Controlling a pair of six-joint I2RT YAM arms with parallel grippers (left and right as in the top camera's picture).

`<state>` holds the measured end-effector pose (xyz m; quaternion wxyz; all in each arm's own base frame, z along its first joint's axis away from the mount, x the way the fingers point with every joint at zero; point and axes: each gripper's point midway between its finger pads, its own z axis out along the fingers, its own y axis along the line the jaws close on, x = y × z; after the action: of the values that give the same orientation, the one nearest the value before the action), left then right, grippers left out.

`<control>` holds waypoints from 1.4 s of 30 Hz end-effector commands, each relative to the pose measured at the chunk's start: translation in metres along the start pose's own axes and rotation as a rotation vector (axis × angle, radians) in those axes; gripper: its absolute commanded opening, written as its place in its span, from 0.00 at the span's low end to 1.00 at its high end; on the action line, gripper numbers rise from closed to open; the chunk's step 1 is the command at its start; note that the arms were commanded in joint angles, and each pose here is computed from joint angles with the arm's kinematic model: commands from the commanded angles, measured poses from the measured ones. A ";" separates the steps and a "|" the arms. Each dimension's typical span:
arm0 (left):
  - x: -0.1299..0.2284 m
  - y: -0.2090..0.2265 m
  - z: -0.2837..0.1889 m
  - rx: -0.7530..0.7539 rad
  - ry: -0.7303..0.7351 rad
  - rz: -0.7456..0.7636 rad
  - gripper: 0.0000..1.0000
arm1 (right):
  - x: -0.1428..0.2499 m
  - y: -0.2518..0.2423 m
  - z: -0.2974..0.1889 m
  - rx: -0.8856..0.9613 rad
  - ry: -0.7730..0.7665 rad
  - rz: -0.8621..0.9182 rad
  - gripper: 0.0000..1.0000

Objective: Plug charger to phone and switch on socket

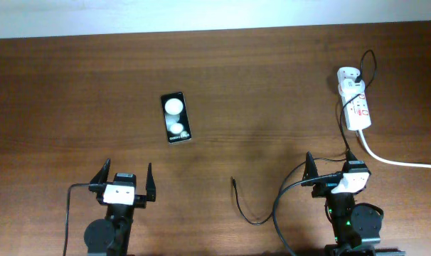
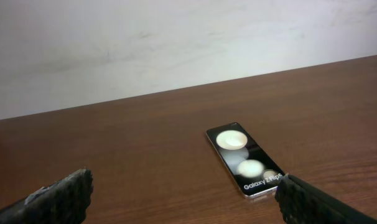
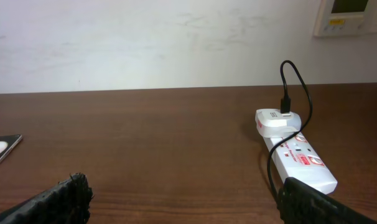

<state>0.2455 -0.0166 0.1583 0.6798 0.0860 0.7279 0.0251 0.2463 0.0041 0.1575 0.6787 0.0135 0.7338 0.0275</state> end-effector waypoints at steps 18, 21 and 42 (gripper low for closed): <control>0.002 0.002 0.000 -0.010 0.008 0.012 0.99 | 0.002 0.000 0.000 0.006 0.003 0.010 0.99; -0.005 0.000 0.000 0.002 -0.021 0.013 0.99 | 0.002 0.000 0.000 0.006 0.003 0.010 0.99; -0.107 -0.007 0.057 0.207 0.409 -0.122 0.99 | 0.002 0.000 0.000 0.006 0.003 0.010 0.99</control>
<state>0.2823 -0.0309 0.2452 0.5497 0.0913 0.8297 -0.0318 0.2463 0.0036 0.1577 0.6792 0.0143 0.7334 0.0263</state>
